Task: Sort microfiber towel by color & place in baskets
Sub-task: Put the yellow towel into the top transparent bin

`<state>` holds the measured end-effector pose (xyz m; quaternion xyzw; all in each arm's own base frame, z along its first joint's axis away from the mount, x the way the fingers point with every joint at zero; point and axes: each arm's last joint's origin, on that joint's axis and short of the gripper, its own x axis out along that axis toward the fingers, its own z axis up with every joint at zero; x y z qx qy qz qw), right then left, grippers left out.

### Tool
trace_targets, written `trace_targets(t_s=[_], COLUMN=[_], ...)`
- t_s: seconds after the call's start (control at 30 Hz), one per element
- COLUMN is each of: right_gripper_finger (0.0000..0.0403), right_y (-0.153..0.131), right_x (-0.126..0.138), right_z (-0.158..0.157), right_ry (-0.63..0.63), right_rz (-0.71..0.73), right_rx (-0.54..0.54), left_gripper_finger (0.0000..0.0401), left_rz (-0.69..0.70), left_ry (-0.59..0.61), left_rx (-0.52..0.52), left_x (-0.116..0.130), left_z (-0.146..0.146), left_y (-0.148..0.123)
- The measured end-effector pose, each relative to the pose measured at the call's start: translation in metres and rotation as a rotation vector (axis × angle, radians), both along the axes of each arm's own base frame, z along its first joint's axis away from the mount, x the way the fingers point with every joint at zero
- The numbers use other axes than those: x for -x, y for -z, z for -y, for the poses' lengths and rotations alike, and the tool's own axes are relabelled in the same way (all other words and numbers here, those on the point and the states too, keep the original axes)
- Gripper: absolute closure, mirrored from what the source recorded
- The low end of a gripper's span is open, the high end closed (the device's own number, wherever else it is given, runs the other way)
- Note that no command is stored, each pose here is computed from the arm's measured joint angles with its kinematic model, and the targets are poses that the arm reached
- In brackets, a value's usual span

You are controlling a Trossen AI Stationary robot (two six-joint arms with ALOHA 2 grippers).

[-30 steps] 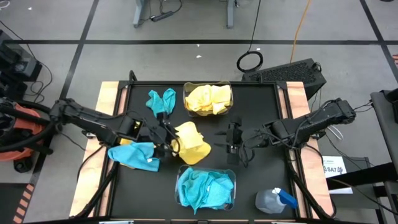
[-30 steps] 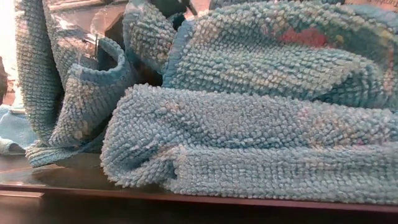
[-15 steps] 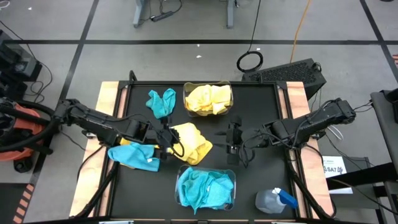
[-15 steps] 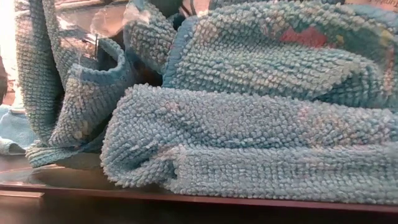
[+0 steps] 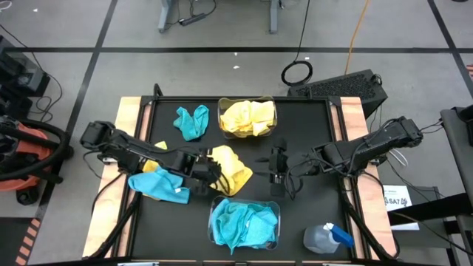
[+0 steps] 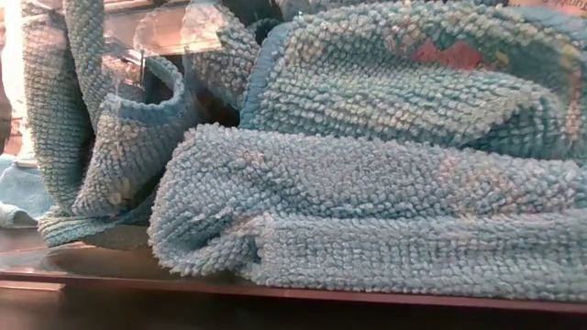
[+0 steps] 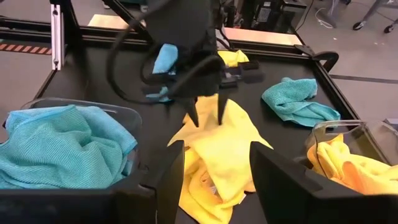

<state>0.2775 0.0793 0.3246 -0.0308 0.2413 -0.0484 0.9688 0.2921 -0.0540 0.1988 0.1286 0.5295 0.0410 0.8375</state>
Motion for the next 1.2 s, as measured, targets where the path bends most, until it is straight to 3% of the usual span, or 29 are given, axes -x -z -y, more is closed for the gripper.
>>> trace_targets(t_s=[0.17,0.33,0.4,0.73,0.9,1.03,1.2], right_gripper_finger=[0.0229,0.0229,0.0229,0.0229,0.0229,0.0229,0.0229], right_y=[0.0,0.001,0.001,0.001,0.008,0.019,0.03], right_x=[0.0,0.001,0.001,0.001,-0.004,-0.012,-0.019], right_z=[0.0,0.0,0.0,0.0,-0.001,-0.004,-0.007], right_ry=[0.0,0.001,0.0,0.0,-0.003,-0.006,-0.045], right_rz=[-0.003,-0.011,-0.011,-0.018,-0.044,-0.083,-0.122], right_rx=[0.0,0.003,0.004,0.008,0.02,0.035,0.022], left_gripper_finger=[0.0248,0.0362,0.039,0.0398,0.0356,0.0273,0.0167], left_rz=[0.004,0.009,0.005,0.079,0.131,0.183,0.289], left_ry=[-0.039,-0.041,-0.027,-0.012,0.077,0.127,0.079], left_rx=[-0.045,-0.065,-0.072,-0.085,0.068,0.091,0.132], left_x=[-0.003,-0.003,-0.003,-0.007,-0.011,-0.02,-0.028], left_z=[-0.007,-0.01,-0.01,-0.009,0.0,0.01,0.013], left_y=[0.003,0.001,0.0,-0.026,-0.029,-0.025,-0.031])
